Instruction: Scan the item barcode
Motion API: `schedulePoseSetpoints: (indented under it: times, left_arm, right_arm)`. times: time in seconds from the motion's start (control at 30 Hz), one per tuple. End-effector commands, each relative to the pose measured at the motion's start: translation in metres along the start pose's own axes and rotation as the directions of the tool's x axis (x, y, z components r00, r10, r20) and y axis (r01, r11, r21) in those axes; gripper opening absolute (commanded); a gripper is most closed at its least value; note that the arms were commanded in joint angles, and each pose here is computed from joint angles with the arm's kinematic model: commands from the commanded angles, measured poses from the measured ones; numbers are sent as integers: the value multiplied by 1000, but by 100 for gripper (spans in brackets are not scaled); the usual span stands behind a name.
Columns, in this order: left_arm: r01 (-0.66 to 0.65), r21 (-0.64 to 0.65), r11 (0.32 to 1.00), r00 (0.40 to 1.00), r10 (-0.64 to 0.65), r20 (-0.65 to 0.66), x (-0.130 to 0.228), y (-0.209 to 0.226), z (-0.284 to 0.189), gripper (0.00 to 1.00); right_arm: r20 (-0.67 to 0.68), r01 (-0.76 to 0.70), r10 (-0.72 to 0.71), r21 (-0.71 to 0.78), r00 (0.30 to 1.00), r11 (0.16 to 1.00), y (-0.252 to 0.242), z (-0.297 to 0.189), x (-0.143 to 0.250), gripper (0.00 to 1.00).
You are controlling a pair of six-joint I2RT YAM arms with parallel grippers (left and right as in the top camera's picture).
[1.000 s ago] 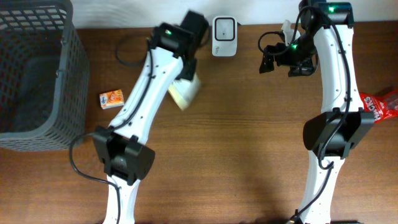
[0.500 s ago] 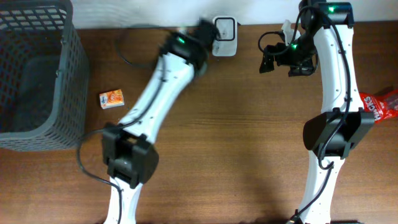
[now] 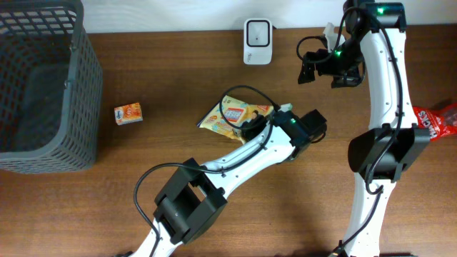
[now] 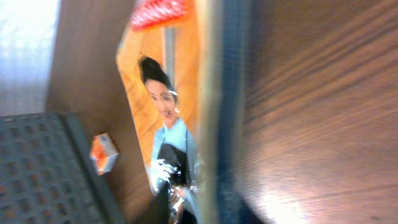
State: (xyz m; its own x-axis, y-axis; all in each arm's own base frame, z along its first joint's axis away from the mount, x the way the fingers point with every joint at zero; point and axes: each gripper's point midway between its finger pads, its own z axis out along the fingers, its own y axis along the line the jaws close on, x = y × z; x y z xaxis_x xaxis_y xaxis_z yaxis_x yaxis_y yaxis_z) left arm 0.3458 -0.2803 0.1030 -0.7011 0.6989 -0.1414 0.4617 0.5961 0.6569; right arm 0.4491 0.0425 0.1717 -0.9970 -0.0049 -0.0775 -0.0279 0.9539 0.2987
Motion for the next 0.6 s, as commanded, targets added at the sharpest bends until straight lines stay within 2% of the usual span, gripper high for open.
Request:
schedulePoseSetpoints:
  times: [0.0,0.17,0.33,0.43,0.57]
  left_arm:
    - [87,132,987,995,-80,-54,3,-1,8,99]
    - [211,295,932,976,-186,-109,0,25,0,99]
    - [381,419,824,916,-397,-52,-10,108,-42,99]
    - [368,548,751,893,-449,17,-3,153,-75,99]
    - [413,597,687,847,-531,25,12,187,-90,99]
  right_arm:
    - [27,4,-4,9,1000,1000,-1,-12,1,98]
    - [27,4,-4,9,1000,1000,-1,-12,1,98]
    - [113,27,-32,48,993,998,-7,-14,-21,98]
    - [116,26,-33,62,993,998,-9,-14,-22,98]
    - [118,16,-22,48,993,999,-7,-14,-22,98]
